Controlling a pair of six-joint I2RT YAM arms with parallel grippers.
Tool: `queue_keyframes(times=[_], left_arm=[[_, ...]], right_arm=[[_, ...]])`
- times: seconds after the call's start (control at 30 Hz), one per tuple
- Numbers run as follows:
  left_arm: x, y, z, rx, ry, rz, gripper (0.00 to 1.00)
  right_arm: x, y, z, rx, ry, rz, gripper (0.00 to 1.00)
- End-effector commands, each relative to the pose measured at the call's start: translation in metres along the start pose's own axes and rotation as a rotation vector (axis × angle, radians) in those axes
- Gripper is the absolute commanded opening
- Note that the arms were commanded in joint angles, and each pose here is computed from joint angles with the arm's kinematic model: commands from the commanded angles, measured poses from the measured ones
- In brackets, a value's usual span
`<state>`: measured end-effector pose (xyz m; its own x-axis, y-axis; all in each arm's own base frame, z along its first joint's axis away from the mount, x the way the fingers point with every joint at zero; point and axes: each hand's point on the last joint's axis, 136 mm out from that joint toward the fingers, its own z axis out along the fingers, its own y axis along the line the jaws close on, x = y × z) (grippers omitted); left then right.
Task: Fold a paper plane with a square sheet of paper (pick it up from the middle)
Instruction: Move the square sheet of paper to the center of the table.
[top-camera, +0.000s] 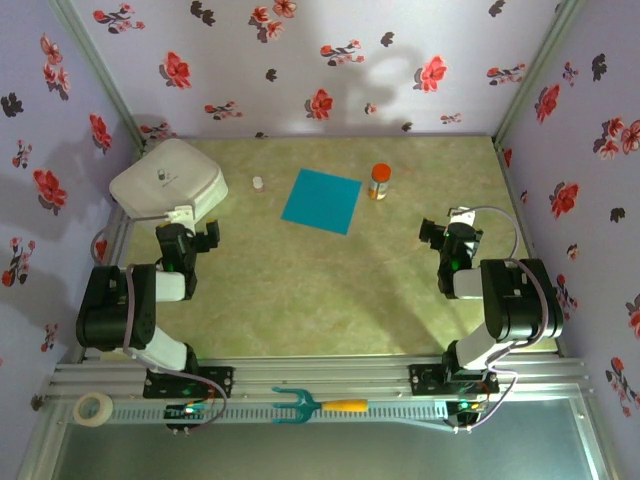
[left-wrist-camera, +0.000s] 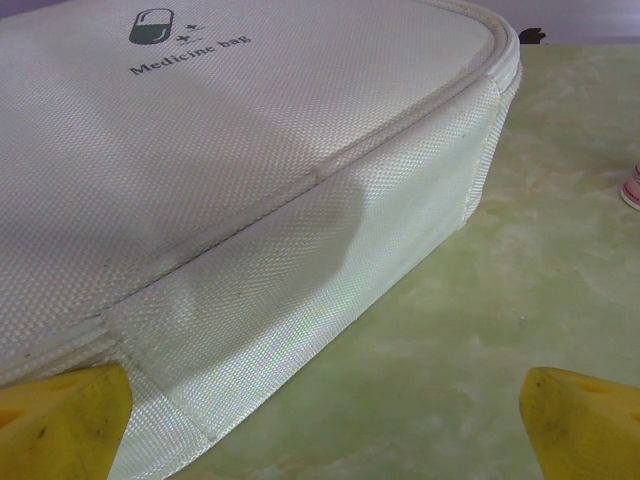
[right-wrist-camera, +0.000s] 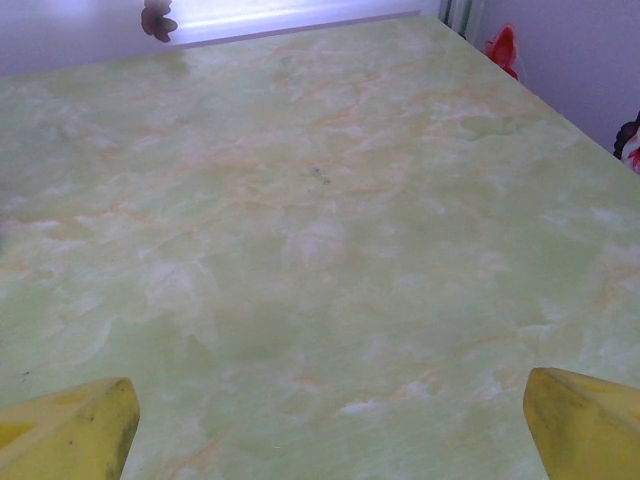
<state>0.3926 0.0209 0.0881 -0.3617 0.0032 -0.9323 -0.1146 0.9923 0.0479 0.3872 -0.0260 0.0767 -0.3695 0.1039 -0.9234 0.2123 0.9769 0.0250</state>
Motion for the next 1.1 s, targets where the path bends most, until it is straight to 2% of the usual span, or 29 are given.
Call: queue_keyframes(times=[0.0,0.23,0.47,0.73,0.9,0.97,1.07], left_arm=[[-0.008,-0.003,0.002,0.015,-0.021,0.017,1.00],[-0.013,-0.008,-0.006,0.020,-0.055,0.035,1.00],[-0.028,0.005,-0.021,-0.045,-0.050,0.000,1.00],[-0.053,0.014,-0.039,-0.081,-0.011,-0.096,1.00],[-0.066,0.009,-0.047,-0.060,0.118,-0.256,1.00],[-0.066,0.007,-0.050,-0.058,0.146,-0.335,1.00],[-0.066,-0.004,-0.054,0.036,0.146,-0.441,1.00]], right_arm=[[-0.013,0.001,0.001,0.003,-0.038,0.010,0.99],[-0.013,0.014,-0.003,-0.074,-0.042,-0.027,0.99],[-0.025,0.015,-0.012,-0.085,-0.054,-0.024,0.99],[-0.052,0.016,-0.031,-0.088,0.031,0.085,0.99],[-0.058,0.050,-0.039,-0.227,0.214,0.453,0.99],[-0.060,0.085,-0.041,-0.419,0.249,0.516,0.99],[-0.054,0.125,-0.041,-0.528,0.296,0.552,0.99]])
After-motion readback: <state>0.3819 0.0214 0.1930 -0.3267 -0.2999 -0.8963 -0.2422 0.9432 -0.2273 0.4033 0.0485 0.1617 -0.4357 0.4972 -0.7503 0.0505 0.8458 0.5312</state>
